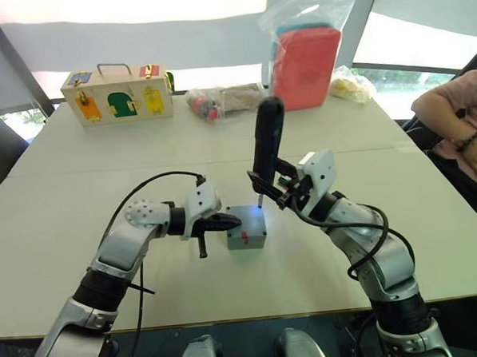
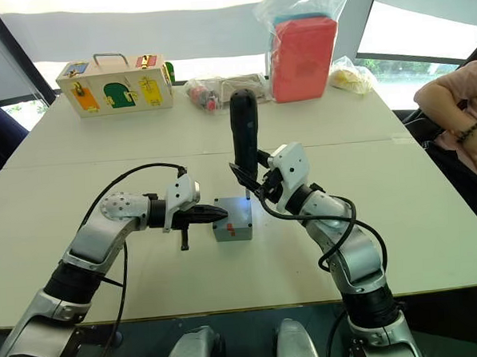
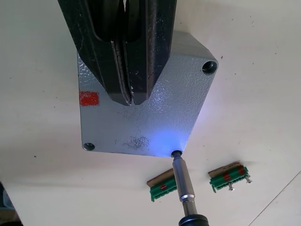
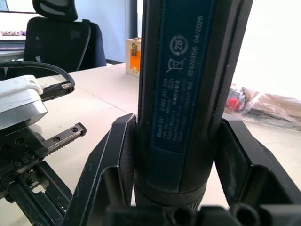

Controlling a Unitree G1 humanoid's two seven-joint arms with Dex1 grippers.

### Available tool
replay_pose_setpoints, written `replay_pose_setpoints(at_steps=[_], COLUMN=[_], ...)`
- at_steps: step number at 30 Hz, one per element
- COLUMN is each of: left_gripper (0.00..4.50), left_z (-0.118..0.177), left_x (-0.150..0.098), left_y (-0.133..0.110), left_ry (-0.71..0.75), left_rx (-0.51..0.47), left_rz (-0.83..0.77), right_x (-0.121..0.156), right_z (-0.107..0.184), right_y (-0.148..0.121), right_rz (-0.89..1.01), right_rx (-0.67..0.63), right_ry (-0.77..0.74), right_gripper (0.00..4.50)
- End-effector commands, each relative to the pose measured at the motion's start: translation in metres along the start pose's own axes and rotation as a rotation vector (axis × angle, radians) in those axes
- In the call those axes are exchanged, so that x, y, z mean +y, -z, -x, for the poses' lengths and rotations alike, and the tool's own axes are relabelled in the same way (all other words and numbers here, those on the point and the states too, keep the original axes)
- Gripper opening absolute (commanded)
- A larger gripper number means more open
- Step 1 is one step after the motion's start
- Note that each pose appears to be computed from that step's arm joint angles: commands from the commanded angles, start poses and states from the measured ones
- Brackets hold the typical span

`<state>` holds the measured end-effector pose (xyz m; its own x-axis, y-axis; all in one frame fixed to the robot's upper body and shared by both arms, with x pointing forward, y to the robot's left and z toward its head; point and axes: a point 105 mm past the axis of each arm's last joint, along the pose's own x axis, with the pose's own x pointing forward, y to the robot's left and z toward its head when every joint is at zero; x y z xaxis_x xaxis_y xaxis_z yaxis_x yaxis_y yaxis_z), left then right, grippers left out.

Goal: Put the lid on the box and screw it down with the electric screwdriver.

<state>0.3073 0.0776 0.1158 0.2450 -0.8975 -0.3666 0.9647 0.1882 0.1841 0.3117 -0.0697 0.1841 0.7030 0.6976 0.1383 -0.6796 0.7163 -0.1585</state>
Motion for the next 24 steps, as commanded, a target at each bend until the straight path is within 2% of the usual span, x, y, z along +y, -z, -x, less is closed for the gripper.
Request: replay_pose_setpoints(at_steps=[1,4,6,11,13,18,24], left_gripper=[0.00,0.00,0.00,0.00,0.00,0.00,0.00], left_z=[-0.001,0.002,0.003,0.009,0.017,0.030,0.041], left_x=[-0.002,-0.001,0.001,0.002,0.002,-0.002,-0.005], left_y=[-0.008,-0.018,-0.031,-0.063,-0.071,-0.086,-0.091], left_ry=[0.004,0.005,0.001,0.006,0.004,0.013,0.019], left_rx=[-0.024,-0.047,-0.084,-0.171,-0.191,-0.226,-0.240], left_rz=[0.007,-0.009,-0.031,-0.084,-0.103,-0.140,-0.157], right_x=[-0.004,-0.013,-0.030,-0.064,-0.084,-0.120,-0.135], right_z=[0.000,0.004,0.012,0.039,0.050,0.091,0.114], right_y=[-0.026,-0.058,-0.073,-0.081,-0.079,-0.050,-0.009], right_rz=[-0.011,0.000,-0.062,-0.155,-0.164,-0.187,-0.311], right_rx=[-0.051,-0.128,-0.138,0.014,0.127,0.538,0.825], right_ry=[0.007,0.028,0.087,0.177,0.256,0.391,0.434], right_gripper=[1.86,1.86,1.86,1.86,1.86,1.86,1.86])
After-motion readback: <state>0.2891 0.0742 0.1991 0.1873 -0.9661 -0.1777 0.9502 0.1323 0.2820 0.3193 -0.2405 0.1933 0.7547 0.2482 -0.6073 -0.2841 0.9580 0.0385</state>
